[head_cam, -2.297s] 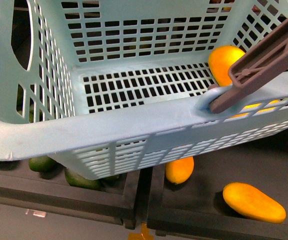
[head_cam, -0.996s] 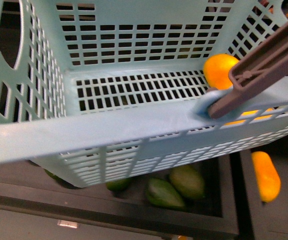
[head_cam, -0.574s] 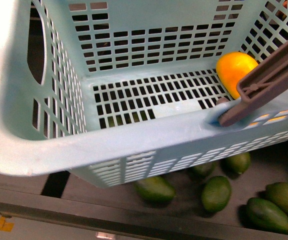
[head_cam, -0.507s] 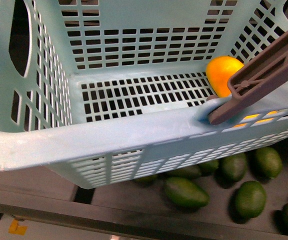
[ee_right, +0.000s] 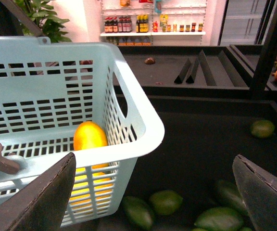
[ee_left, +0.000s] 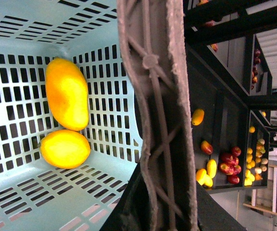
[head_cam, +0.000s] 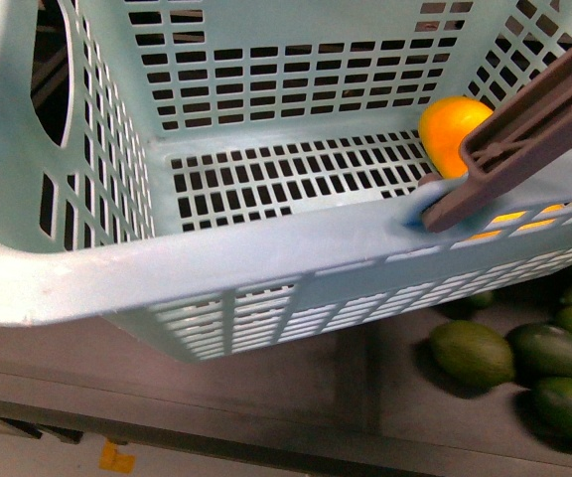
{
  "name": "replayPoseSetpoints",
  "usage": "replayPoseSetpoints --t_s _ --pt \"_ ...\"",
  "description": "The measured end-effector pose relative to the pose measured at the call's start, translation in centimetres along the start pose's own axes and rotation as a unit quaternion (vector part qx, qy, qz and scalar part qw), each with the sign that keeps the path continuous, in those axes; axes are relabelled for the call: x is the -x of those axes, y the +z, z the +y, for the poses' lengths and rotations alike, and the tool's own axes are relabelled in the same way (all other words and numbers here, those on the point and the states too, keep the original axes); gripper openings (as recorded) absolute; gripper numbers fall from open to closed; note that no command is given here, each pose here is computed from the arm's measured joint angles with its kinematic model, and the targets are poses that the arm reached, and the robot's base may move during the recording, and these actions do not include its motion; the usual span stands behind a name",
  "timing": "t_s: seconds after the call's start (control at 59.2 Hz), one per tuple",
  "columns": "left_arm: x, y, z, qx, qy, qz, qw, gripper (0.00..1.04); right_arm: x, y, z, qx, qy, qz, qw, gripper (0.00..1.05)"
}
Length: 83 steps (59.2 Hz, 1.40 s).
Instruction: Pick lemon and mango into basket
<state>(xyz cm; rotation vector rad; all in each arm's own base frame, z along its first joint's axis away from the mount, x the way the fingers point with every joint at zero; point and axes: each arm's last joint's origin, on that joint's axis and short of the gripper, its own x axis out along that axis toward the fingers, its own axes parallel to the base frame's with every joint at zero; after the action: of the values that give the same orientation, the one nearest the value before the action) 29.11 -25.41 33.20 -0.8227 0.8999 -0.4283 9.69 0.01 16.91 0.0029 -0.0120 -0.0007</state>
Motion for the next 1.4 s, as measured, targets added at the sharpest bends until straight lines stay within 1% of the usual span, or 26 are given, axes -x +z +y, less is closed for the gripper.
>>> replayPoseSetpoints --t_s 0.135,0.304,0.456,0.507,0.54,0.591,0.642,0.709,0.777,0.895,1.03,1.098,1.165,1.267,1.402 --pt "0.0 0.0 0.0 -0.001 0.001 -0.002 1.0 0.06 0.0 0.0 0.0 0.0 0.004 0.0 1.0 0.96" --pt "0.0 0.7 0.4 0.001 0.012 -0.022 1.0 0.06 0.0 0.0 0.0 0.0 0.003 0.0 1.0 0.96" --pt "0.0 0.6 0.4 -0.003 0.01 -0.017 1.0 0.06 0.0 0.0 0.0 0.0 0.003 0.0 1.0 0.96" --pt "-0.2 0.6 0.1 0.01 0.015 -0.057 0.998 0.06 0.0 0.0 0.0 0.0 0.002 0.0 1.0 0.96" --pt "-0.7 0.7 0.0 0.038 0.016 -0.103 0.994 0.06 0.0 0.0 0.0 0.0 0.001 0.0 1.0 0.96" --pt "-1.6 1.0 -0.2 0.069 0.028 -0.153 0.985 0.06 0.0 0.0 0.0 0.0 0.001 0.0 1.0 0.96" --pt "-2.5 1.4 -0.4 0.079 0.03 -0.168 0.982 0.06 0.0 0.0 0.0 0.0 0.001 0.0 1.0 0.96" --pt "-4.3 3.5 -0.3 0.09 0.031 -0.186 0.978 0.06 0.0 0.0 0.0 0.0 0.0 0.0 1.0 0.96" --pt "-5.8 4.9 0.3 0.103 0.032 -0.186 0.977 0.06 0.0 0.0 0.0 0.0 0.001 0.0 1.0 0.96" --pt "-8.1 6.6 1.5 0.13 0.036 -0.188 0.973 0.06 0.0 0.0 0.0 0.0 0.001 0.0 1.0 0.96" --pt "-11.2 8.9 3.5 0.178 0.045 -0.202 0.962 0.06 0.0 0.0 0.0 0.0 0.001 0.0 1.0 0.96" --pt "-13.8 10.7 5.5 0.218 0.055 -0.213 0.951 0.06 0.0 0.0 0.0 0.0 0.001 0.0 1.0 0.96" --pt "-15.5 12.4 7.3 0.247 0.067 -0.223 0.94 0.06 0.0 0.0 0.0 0.0 0.001 0.0 1.0 0.96" --pt "-16.8 14.5 9.6 0.273 0.085 -0.251 0.925 0.06 0.0 0.0 0.0 0.0 0.001 0.0 1.0 0.96" --pt "-17.7 16.7 12.3 0.283 0.107 -0.289 0.908 0.06 0.0 0.0 0.0 0.0 0.001 0.0 1.0 0.96"
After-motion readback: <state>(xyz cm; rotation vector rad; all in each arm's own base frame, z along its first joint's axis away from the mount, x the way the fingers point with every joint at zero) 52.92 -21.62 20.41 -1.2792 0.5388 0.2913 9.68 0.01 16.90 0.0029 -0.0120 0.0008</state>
